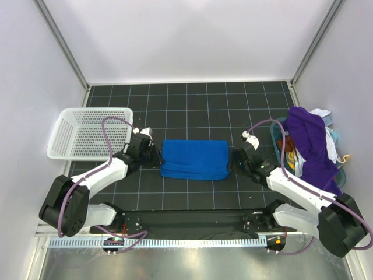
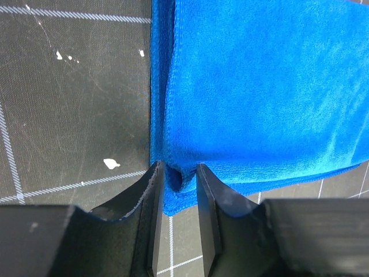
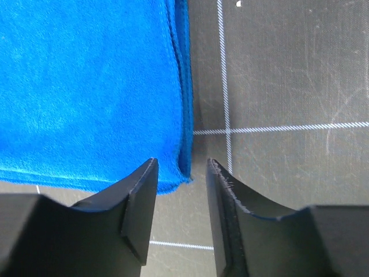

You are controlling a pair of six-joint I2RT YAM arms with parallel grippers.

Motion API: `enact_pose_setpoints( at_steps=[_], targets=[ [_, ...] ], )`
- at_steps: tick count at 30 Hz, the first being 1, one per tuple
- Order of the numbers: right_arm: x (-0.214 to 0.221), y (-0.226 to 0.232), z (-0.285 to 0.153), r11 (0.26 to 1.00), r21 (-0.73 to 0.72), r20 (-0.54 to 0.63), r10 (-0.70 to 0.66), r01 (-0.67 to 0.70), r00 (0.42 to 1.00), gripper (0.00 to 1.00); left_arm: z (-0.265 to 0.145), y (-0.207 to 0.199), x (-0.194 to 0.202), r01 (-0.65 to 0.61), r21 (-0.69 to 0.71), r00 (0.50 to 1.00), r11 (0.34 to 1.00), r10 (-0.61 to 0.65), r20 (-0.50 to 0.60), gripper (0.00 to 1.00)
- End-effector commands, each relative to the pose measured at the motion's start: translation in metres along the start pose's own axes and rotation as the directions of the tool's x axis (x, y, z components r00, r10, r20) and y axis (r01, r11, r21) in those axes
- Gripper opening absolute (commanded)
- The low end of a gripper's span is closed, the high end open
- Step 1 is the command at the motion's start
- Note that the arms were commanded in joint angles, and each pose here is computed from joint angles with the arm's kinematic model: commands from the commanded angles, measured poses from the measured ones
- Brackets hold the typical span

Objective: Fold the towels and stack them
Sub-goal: Fold the towel

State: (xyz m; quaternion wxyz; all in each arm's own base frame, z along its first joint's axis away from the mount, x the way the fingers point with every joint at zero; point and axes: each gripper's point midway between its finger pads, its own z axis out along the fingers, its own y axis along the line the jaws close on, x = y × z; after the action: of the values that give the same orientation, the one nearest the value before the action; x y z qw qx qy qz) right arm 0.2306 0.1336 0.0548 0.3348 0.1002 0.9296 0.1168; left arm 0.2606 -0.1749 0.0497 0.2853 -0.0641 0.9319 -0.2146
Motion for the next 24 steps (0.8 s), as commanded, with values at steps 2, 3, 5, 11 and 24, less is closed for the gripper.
enact_pose_setpoints(
  at_steps=[2, 3, 5, 11, 24],
  targets=[
    [-0.021, 0.007, -0.016, 1.000, -0.014, 0.053, -0.009, 0.010, 0.999, 0.47, -0.010, -0.011, -0.009, 0.008, 0.024, 1.000, 1.000, -0.008, 0.007, 0.33],
    [-0.027, 0.012, -0.019, 1.000, -0.025, 0.063, -0.007, 0.008, 0.998, 0.47, -0.015, -0.019, -0.017, 0.004, 0.041, 1.000, 0.999, -0.006, 0.026, 0.33],
    [-0.030, 0.016, -0.021, 0.999, -0.037, 0.065, -0.009, 0.012, 0.998, 0.47, -0.020, -0.023, -0.026, 0.003, 0.040, 0.999, 0.999, -0.005, 0.042, 0.33],
    [-0.040, 0.042, -0.020, 0.996, -0.088, 0.076, -0.019, 0.025, 0.997, 0.42, -0.038, -0.037, -0.050, -0.002, 0.043, 0.997, 0.999, -0.001, 0.082, 0.33],
    [0.012, 0.026, 0.018, 0.999, -0.052, -0.024, -0.011, 0.010, 1.000, 0.36, 0.010, -0.024, 0.014, -0.029, -0.008, 0.996, 1.000, 0.029, -0.080, 0.22]
  ],
)
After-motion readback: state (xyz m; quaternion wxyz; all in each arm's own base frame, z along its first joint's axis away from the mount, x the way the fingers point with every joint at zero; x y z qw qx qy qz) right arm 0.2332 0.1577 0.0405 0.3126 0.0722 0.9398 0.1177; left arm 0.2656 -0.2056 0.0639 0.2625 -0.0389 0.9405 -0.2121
